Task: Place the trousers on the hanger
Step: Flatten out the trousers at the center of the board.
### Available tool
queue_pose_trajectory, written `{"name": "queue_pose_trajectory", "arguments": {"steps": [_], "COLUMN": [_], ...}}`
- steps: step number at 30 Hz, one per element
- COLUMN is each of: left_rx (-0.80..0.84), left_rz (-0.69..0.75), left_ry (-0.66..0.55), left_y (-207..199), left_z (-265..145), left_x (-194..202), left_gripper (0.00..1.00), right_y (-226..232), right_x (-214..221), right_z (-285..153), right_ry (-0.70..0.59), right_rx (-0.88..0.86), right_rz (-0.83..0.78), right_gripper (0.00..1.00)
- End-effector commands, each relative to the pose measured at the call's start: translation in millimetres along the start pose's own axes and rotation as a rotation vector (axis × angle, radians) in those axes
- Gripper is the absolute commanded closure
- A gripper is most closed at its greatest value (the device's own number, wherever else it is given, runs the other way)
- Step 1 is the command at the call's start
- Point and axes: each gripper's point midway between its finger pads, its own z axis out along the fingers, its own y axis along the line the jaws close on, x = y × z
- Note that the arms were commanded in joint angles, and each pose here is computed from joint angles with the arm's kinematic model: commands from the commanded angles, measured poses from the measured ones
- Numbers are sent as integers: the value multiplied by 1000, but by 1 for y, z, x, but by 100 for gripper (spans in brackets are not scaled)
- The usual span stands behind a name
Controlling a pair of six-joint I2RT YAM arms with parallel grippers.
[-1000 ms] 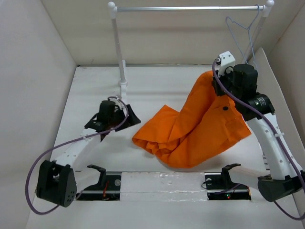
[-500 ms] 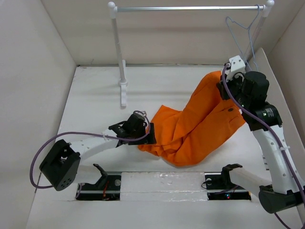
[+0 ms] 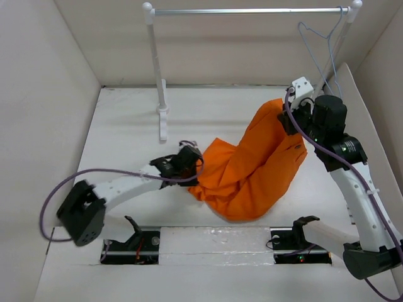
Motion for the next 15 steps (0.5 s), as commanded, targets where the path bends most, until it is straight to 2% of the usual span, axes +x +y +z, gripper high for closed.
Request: {"name": "queue_pose_trajectory", "arguments": {"steps": [1,3,4,5,6,7,9,12,15], "left_rx": [-198,-205,-309,-327,-328,-376,-411,-397,-462], "left_rz": [-148,-222,-260,-283,-301,-292,-261,-210,-221], "left_ry": [-263,-424,-484,-491,-558,-526,-538,-510,-473], "left_y": [65,81,115,122,123,132,134,132,140], "left_z": [-90,-150,-207,-209,-241,-251,-280,-285,-267], "left_x": [-68,-99,-104,-105,-118,-111,-118,-126,-132], "left_gripper": [100,100,100,100,100,100,100,100,100], "right_y": [13,18,28,29,33,41,57,73,63], "right_x": [-20,-5,16,23,31,38,60,89,117], "right_z": [-23,-35,-51,-53,-59,-65,-83,-98,-95], "right_ry": [-67,-18,44,76,101,124,192,273,342], "right_rx": [-37,-49,-72,-78,-87,-120,-168,-210,-129], "right_rz": [-37,-34,4,8,24,42,106,177,174], "right_gripper": [100,100,100,100,100,100,100,100,100]}}
